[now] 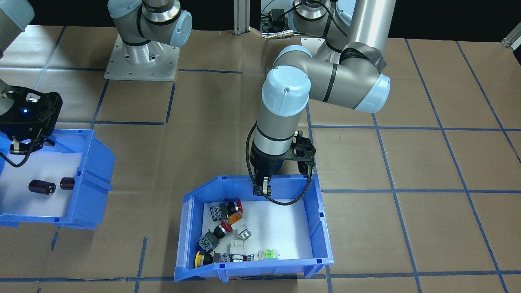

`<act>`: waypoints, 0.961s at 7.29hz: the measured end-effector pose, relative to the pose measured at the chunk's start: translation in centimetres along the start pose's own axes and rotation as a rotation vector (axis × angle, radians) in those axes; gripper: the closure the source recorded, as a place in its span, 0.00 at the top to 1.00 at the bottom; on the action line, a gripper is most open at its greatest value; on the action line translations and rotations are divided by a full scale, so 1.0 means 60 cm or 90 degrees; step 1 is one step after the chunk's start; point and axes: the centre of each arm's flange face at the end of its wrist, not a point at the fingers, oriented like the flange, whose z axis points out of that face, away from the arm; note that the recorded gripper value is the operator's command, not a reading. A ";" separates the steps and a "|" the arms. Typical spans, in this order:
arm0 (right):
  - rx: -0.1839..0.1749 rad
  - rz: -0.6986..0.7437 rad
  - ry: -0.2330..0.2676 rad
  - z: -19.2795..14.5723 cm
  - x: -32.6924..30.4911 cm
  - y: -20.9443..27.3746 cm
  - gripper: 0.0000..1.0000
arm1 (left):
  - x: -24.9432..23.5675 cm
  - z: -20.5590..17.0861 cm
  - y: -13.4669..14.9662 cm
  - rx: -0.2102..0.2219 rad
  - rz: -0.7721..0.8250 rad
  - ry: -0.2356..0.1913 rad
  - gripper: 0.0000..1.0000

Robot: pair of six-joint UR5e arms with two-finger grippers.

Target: Place button box in front

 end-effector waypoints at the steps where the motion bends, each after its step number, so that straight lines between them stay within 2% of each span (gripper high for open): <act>1: -0.012 -0.003 0.030 0.003 -0.036 -0.004 0.06 | 0.015 0.026 0.016 -0.007 -0.015 -0.008 0.00; 3: -0.029 -0.014 0.078 0.020 -0.093 -0.013 0.06 | 0.026 0.053 0.039 -0.021 -0.018 -0.018 0.00; 4: -0.033 -0.018 0.088 0.024 -0.110 -0.018 0.06 | 0.025 0.059 0.049 -0.022 -0.012 -0.021 0.00; 6: -0.034 -0.020 0.087 0.033 -0.123 -0.023 0.06 | 0.006 0.064 0.077 -0.018 0.006 -0.032 0.00; 7: -0.033 -0.021 0.084 0.039 -0.126 -0.024 0.06 | 0.000 0.066 0.083 -0.014 0.010 -0.040 0.07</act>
